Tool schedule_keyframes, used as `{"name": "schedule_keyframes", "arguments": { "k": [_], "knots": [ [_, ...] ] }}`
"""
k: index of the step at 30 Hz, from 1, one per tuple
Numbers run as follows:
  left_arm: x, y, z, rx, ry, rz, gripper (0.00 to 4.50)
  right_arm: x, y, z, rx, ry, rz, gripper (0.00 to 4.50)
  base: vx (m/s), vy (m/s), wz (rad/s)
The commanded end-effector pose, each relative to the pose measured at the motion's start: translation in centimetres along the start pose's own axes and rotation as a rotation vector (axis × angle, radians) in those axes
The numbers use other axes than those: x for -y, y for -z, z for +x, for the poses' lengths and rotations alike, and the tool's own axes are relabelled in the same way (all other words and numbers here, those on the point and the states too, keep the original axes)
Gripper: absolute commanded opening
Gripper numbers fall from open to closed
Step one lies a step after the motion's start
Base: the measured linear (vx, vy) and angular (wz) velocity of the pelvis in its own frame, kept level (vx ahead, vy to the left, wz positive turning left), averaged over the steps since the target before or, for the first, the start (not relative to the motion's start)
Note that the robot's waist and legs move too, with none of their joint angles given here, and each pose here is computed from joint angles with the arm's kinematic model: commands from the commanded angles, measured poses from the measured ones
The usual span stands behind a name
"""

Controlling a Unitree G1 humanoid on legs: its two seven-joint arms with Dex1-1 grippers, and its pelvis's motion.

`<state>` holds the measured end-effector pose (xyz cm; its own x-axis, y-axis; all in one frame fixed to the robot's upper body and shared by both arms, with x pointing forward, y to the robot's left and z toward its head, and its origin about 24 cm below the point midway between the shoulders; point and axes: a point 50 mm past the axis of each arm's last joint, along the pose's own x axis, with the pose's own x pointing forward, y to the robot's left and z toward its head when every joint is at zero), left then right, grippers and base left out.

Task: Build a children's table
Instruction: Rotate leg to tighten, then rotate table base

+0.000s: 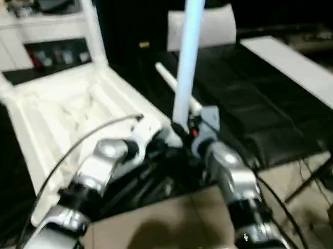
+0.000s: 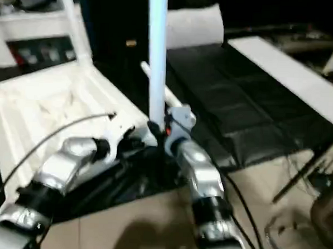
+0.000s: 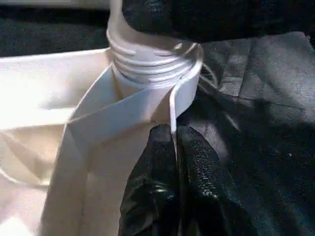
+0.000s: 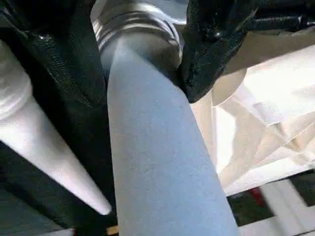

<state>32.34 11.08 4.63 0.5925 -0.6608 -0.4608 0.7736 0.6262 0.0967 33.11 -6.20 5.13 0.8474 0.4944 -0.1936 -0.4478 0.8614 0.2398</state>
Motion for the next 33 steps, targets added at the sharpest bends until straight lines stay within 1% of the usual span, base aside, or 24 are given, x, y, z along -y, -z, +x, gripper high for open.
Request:
{"name": "schedule_keyframes", "arguments": {
  "k": [1,3,6,9,10,12,14,15,16,17,18,19,20,22,24,26,27,28,30,31,32,33],
  "knots": [
    [0.0,-2.4,-0.2,0.101,0.040,0.112,0.00,-0.3,2.5,-0.2,-0.088,0.005,0.091,2.72,0.000,0.000,0.00],
    [-0.2,-1.8,-0.6,0.096,0.068,0.135,0.00,0.0,2.5,-0.4,-0.070,0.012,0.062,2.78,0.012,0.037,0.05],
    [-0.6,-1.3,-1.0,0.090,0.082,0.154,0.00,0.5,2.3,-0.9,-0.046,0.022,0.026,3.10,0.016,0.036,0.01],
    [-1.0,-1.1,-1.4,0.092,0.083,0.158,0.00,1.3,1.8,-1.6,-0.003,0.046,-0.003,3.36,0.000,0.000,0.00],
    [-1.3,-0.9,-1.5,0.088,0.078,0.163,0.00,1.7,1.5,-2.1,0.020,0.052,-0.018,3.48,0.000,0.000,0.00],
    [-2.0,-0.8,-1.7,0.084,0.040,0.165,0.00,2.3,1.2,-3.1,0.047,0.048,-0.016,3.62,0.000,0.000,0.00],
    [-2.4,-0.9,-1.7,0.086,0.011,0.150,0.00,2.5,0.9,-3.6,0.069,0.044,-0.025,3.81,0.000,0.000,0.00],
    [-2.6,-0.9,-1.7,0.085,0.000,0.141,0.00,2.5,0.7,-3.7,0.080,0.042,-0.034,3.81,0.000,0.000,0.00],
    [-3.1,-1.1,-1.7,0.097,-0.033,0.123,0.43,2.5,0.5,-4.1,0.090,0.031,-0.051,4.06,0.000,0.000,0.00],
    [-3.4,-1.3,-1.7,0.109,-0.056,0.110,0.54,2.4,0.3,-4.5,0.101,0.013,-0.048,4.06,0.000,0.000,0.00],
    [-3.6,-1.5,-1.7,0.118,-0.072,0.100,0.54,2.3,0.1,-4.7,0.109,0.000,-0.045,4.11,0.000,0.000,0.00],
    [-3.6,-1.6,-1.6,0.137,-0.065,0.068,0.57,2.2,-0.1,-5.0,0.126,-0.009,-0.051,4.30,0.000,0.000,0.00],
    [-3.5,-1.8,-1.6,0.154,-0.059,0.049,0.68,2.1,-0.3,-5.2,0.137,-0.018,-0.051,4.41,0.000,0.000,0.00],
    [-3.4,-2.1,-1.6,0.189,-0.049,0.023,0.96,1.9,-0.5,-5.5,0.147,-0.024,-0.050,4.48,0.000,0.000,0.00],
    [-3.4,-2.3,-1.7,0.218,-0.043,0.006,1.15,1.9,-0.5,-5.7,0.143,-0.031,-0.047,4.50,0.000,0.000,0.00],
    [-3.5,-2.8,-2.3,0.284,-0.030,-0.047,1.15,1.8,0.2,-5.9,0.093,-0.053,-0.066,4.50,0.000,0.000,0.00],
    [-3.8,-3.1,-2.8,0.303,-0.045,-0.058,1.15,1.9,0.8,-5.9,0.054,-0.055,-0.065,4.50,0.000,0.000,0.00],
    [-4.0,-3.2,-3.0,0.309,-0.052,-0.060,1.15,1.9,1.0,-5.8,0.033,-0.056,-0.061,4.50,0.000,0.000,0.00],
    [-5.1,-3.1,-4.1,0.286,-0.141,-0.046,1.15,1.7,1.3,-5.6,0.003,-0.072,-0.094,4.50,0.000,0.000,0.00],
    [-6.4,-2.9,-5.6,0.239,-0.244,-0.010,1.15,1.5,1.6,-5.3,-0.039,-0.092,-0.099,4.50,0.000,0.000,0.00],
    [-7.2,-2.7,-6.6,0.204,-0.305,0.010,1.15,1.3,1.7,-5.2,-0.052,-0.103,-0.114,4.50,0.000,0.000,0.00],
    [-7.2,-2.7,-6.6,0.204,-0.305,0.010,1.15,1.3,1.7,-5.2,-0.052,-0.103,-0.114,4.50,0.000,0.000,0.00]
  ]
}}
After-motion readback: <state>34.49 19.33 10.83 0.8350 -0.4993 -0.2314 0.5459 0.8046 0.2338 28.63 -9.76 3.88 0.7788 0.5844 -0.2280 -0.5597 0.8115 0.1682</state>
